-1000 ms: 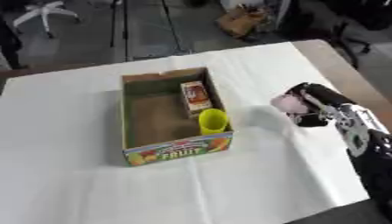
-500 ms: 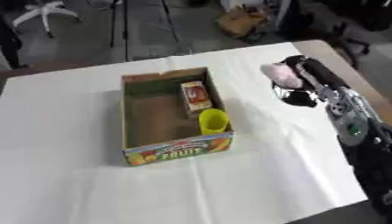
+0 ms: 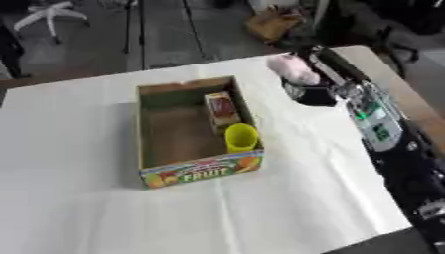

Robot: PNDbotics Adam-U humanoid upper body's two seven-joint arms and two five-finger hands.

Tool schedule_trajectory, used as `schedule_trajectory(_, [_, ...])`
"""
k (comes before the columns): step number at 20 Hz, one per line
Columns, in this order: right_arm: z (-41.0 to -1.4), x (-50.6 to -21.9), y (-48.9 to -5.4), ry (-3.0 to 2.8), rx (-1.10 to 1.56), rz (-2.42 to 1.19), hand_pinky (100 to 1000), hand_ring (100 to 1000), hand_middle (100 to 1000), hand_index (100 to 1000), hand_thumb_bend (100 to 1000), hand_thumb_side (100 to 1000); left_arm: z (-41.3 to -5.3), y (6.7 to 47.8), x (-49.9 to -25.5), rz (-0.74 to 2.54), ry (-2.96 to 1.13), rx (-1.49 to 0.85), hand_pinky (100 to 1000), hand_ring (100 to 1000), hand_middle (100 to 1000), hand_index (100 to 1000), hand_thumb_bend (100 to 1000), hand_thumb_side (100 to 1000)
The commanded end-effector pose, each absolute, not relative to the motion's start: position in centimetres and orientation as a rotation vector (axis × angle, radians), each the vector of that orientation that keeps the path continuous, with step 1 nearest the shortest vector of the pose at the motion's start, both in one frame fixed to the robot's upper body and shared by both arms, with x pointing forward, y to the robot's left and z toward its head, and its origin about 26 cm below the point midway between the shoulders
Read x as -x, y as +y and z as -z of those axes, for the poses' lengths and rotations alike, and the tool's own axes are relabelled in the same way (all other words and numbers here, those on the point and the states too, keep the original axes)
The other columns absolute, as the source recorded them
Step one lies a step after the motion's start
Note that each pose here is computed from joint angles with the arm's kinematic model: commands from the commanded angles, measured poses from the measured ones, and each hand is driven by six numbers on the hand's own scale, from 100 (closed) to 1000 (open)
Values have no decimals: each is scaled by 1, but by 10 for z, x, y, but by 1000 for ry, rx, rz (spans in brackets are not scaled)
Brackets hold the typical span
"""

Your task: Pick up objects on the table and place them in the box.

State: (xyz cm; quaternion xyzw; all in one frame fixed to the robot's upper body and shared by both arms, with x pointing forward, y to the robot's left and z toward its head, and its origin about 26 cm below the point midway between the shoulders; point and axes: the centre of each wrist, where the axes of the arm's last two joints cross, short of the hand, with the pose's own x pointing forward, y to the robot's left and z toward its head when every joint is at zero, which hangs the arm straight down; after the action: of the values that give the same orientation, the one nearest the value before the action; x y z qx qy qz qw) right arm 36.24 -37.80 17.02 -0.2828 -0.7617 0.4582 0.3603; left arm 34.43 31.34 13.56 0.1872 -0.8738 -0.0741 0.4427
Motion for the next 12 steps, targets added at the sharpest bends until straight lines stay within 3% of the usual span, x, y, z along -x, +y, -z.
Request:
schedule_trajectory(1, [-197,-362,-371,-1999,690,-1260,100,325,614,616,100,195,-145,315,-345,197,-2191,-472,759,739,728,855,571,958])
schedule_trajectory(3, [-201,-361,-369,-1999,656,-1265,131,370,657,664,100,145,-145,315,-345,198,-2191,-471,759,740,728,855,571,957])
schedule_trajectory(12, [-209,-402,-298,-1986,506,-1683,238,450,722,726,100,148,-141,309,-346,211,-2187,-437,759,740,728,856,570,957])
